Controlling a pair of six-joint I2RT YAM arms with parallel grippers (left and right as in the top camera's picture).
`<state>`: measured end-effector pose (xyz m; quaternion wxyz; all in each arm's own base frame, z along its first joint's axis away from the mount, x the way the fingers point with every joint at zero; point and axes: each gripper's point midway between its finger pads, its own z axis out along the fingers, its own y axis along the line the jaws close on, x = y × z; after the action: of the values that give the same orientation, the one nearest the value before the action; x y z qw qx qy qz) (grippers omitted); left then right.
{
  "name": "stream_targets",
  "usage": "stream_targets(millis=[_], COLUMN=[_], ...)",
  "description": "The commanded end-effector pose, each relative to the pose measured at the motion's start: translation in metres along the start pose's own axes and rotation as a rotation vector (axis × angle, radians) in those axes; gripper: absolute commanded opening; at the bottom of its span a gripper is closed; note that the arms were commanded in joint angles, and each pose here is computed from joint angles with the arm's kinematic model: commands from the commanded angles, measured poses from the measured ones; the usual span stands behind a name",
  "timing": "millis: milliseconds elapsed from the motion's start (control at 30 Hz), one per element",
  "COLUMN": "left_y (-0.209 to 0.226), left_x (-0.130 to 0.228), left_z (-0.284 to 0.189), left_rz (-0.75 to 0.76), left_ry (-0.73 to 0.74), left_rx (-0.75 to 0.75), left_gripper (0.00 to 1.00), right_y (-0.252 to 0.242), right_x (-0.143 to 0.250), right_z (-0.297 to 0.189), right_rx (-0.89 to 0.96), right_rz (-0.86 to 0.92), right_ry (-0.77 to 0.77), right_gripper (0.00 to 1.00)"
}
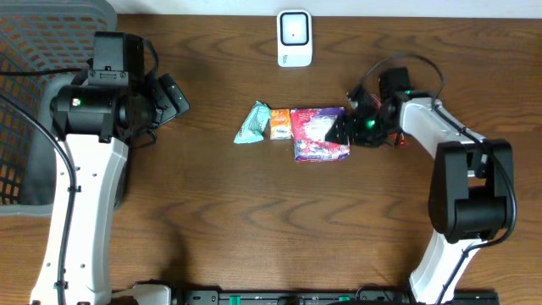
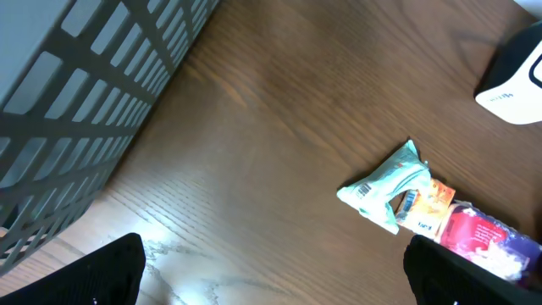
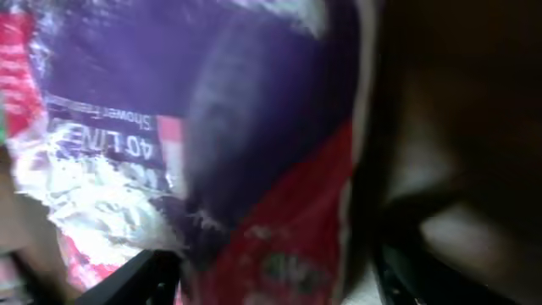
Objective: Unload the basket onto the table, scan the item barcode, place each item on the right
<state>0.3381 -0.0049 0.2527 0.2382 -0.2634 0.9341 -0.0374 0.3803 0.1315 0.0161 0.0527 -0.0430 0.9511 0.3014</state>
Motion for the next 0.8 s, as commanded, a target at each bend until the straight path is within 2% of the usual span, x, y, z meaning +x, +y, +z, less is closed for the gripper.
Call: stream_targets(millis=[0, 33, 200, 333, 500, 767], left_y=[0.002, 0.002, 0.002, 0.002, 0.002, 0.002], left_x=[-0.002, -0.002, -0.001, -0.002, -0.002, -0.001], left_z=[-0.002, -0.002, -0.002, -0.002, -0.002, -0.002], left_rz=[0.012, 0.012, 0.012, 0.012, 0.012, 0.012], left_ry=[-0.007, -0.007, -0.007, -0.007, -0.007, -0.007], left_rx=[-0.007, -0.007, -0.006, -0.007, -0.007, -0.006], left_gripper=[0.98, 0.98, 0.98, 0.98, 0.98, 0.98], right_y=[-0.006, 0.001, 0.033, 0.075, 0.107, 0.117], right_x=[0.01, 0.006, -0.031, -0.092, -0.159, -0.218], right_z=[0.009, 0.004, -0.034, -0.092, -0.136, -0.117], right_rx=[0.013, -0.009, -0.036, -0.069, -0.112, -0.108], right_rz=[0.059, 0.054, 0.042, 0.027, -0.008, 0.046], right_ry=[0.03, 0.022, -0.063, -0.253, -0.516, -0.748], right_gripper=[0.35, 0.01, 0.01, 0.01, 0.01, 0.01])
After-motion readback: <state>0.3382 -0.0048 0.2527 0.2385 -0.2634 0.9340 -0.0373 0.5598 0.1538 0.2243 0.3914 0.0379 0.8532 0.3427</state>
